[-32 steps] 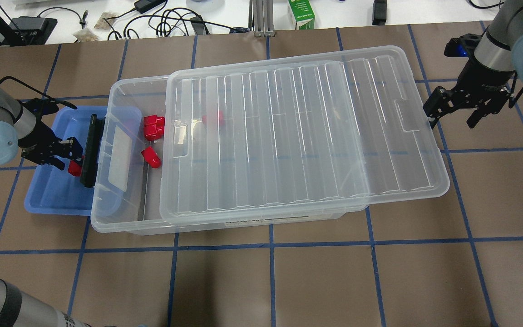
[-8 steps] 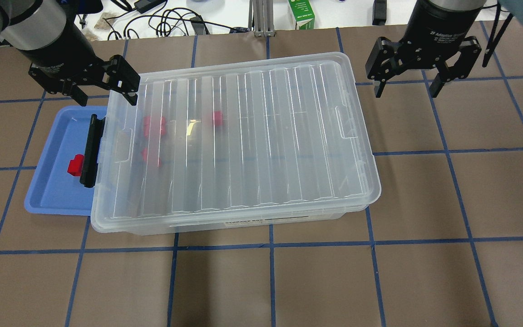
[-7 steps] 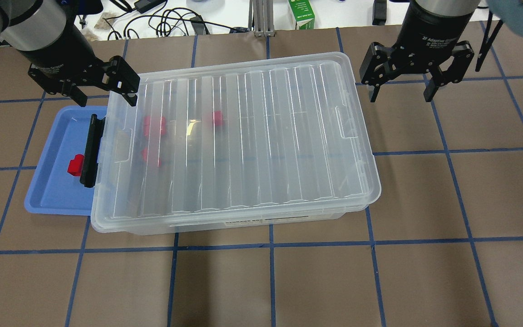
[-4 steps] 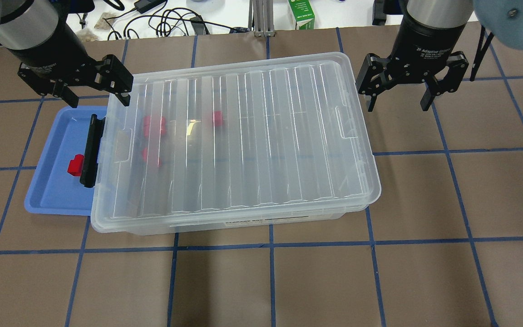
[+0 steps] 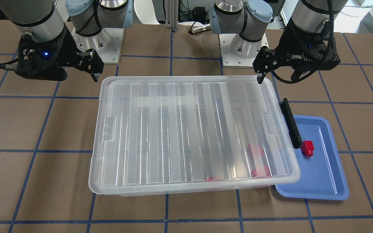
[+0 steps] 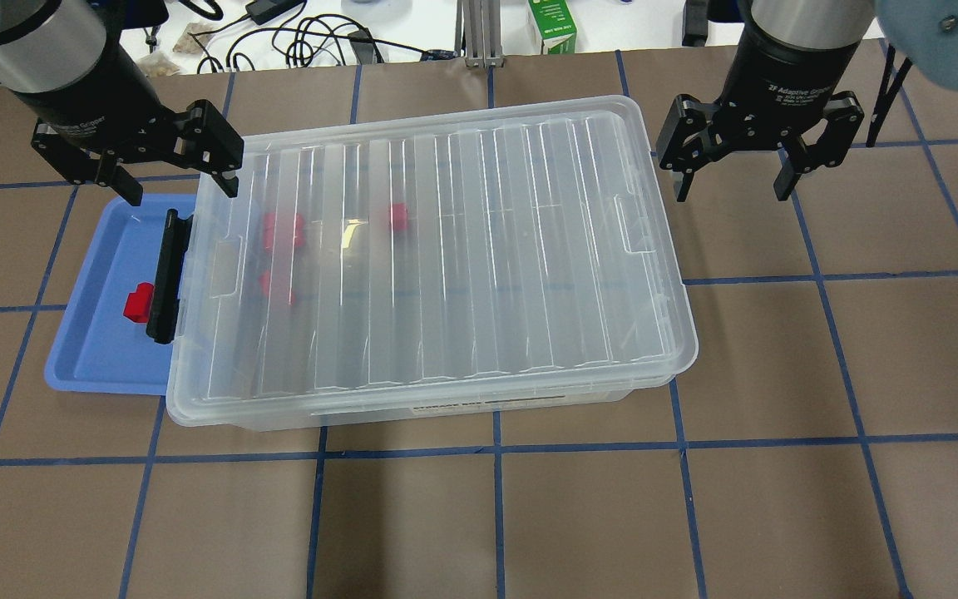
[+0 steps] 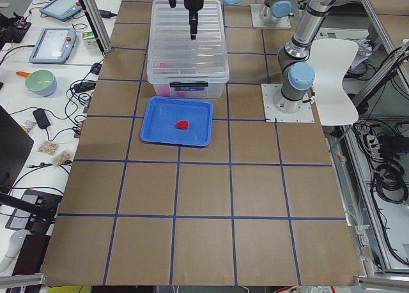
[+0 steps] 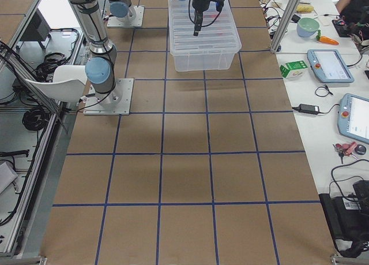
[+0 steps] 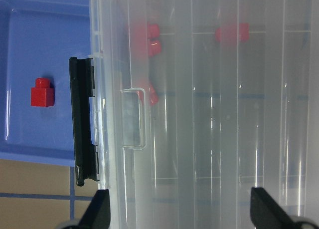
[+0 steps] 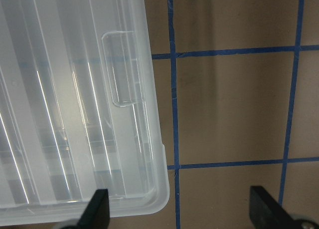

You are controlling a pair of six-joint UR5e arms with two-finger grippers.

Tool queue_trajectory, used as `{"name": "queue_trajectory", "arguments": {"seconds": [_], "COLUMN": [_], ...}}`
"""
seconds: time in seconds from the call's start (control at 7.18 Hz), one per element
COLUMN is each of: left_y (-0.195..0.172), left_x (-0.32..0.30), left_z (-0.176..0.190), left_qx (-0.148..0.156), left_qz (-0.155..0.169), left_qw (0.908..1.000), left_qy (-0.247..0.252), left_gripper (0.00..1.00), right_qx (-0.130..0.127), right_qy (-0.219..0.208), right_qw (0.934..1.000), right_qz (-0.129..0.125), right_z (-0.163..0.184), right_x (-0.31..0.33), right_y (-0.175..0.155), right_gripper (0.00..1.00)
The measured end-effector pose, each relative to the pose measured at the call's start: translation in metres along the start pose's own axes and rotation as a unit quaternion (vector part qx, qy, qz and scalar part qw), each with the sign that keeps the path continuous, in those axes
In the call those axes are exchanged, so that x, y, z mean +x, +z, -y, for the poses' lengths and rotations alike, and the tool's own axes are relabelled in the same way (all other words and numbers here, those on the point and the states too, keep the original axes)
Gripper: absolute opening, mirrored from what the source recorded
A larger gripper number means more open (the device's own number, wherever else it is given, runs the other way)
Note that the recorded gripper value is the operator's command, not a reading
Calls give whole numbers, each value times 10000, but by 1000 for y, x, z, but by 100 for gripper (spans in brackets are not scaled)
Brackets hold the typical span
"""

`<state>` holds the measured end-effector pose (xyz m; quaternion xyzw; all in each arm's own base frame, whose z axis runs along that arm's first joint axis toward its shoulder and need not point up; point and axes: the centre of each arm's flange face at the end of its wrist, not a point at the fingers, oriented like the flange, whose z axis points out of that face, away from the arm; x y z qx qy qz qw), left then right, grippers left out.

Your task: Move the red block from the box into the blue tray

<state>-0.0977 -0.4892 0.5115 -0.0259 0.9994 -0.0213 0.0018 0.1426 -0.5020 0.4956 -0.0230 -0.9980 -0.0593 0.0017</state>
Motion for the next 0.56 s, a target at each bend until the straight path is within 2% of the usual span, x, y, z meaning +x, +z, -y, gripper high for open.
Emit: {"name": "queue_trajectory", "arguments": {"seconds": [0.56], "left_y": [3], "left_x": [0], "left_z": [0], "left_qx": [-2], "left_qz": [9], "left_qw": [10000], "left_qy": [1], "left_gripper": [100], "right_qx": [57], "right_qy": [14], "right_qw": [10000], "right_qz": [6], "right_z": [-1], "right_x": [0], "right_y": [-3], "right_gripper": [100]}}
